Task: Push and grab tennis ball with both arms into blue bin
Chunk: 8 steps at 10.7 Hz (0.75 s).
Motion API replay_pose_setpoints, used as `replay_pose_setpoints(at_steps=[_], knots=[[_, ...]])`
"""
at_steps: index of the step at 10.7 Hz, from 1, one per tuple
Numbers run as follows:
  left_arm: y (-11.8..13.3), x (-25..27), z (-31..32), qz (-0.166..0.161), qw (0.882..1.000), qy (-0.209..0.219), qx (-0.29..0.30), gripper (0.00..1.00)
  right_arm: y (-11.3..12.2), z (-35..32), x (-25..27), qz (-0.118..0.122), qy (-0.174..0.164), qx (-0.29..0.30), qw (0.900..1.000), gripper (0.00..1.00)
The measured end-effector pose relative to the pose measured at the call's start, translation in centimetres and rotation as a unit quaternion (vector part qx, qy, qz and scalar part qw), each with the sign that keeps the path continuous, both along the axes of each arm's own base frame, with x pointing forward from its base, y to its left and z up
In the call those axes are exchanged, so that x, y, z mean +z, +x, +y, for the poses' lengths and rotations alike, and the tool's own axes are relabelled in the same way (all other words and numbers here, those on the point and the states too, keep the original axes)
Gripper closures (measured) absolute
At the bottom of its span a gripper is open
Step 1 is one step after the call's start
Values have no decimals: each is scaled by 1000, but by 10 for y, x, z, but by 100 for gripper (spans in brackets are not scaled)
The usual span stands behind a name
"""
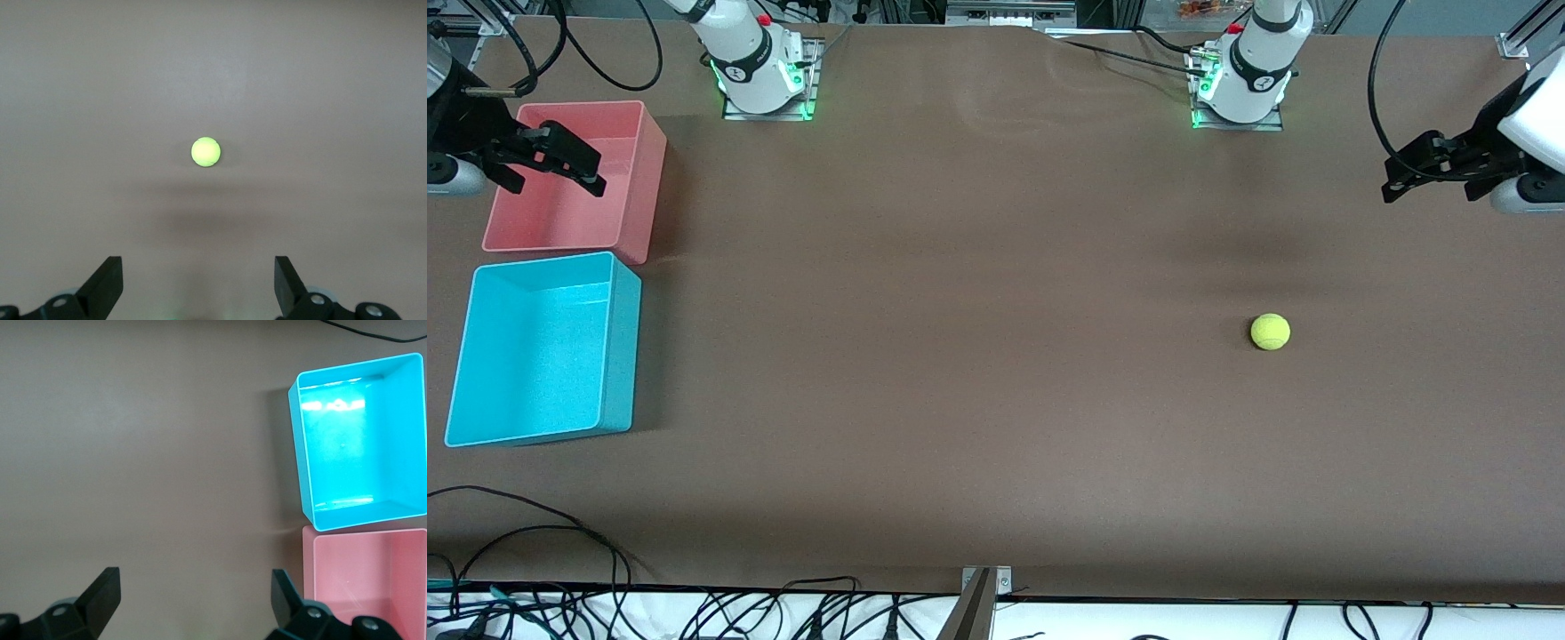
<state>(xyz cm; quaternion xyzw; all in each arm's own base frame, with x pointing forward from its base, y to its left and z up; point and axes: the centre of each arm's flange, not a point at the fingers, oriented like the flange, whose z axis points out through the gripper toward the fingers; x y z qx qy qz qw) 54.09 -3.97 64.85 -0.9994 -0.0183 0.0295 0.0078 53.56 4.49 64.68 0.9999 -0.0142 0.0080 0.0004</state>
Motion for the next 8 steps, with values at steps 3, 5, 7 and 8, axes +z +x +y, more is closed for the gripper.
replay_pose_setpoints(at_steps=[3,5,7,8], knots=[[-1,0,-8,-1,1000,6,-9,0,0,0,-3,3,-1,0,1000,0],[-1,0,-8,-1,1000,6,-8,0,0,0,-4,4,-1,0,1000,0],[-1,0,-8,-1,1000,6,-8,0,0,-1,-6,6,-1,-2,1000,0],[-1,0,-8,-1,1000,6,-8,0,1,-3,-7,8,-1,-4,1000,0]])
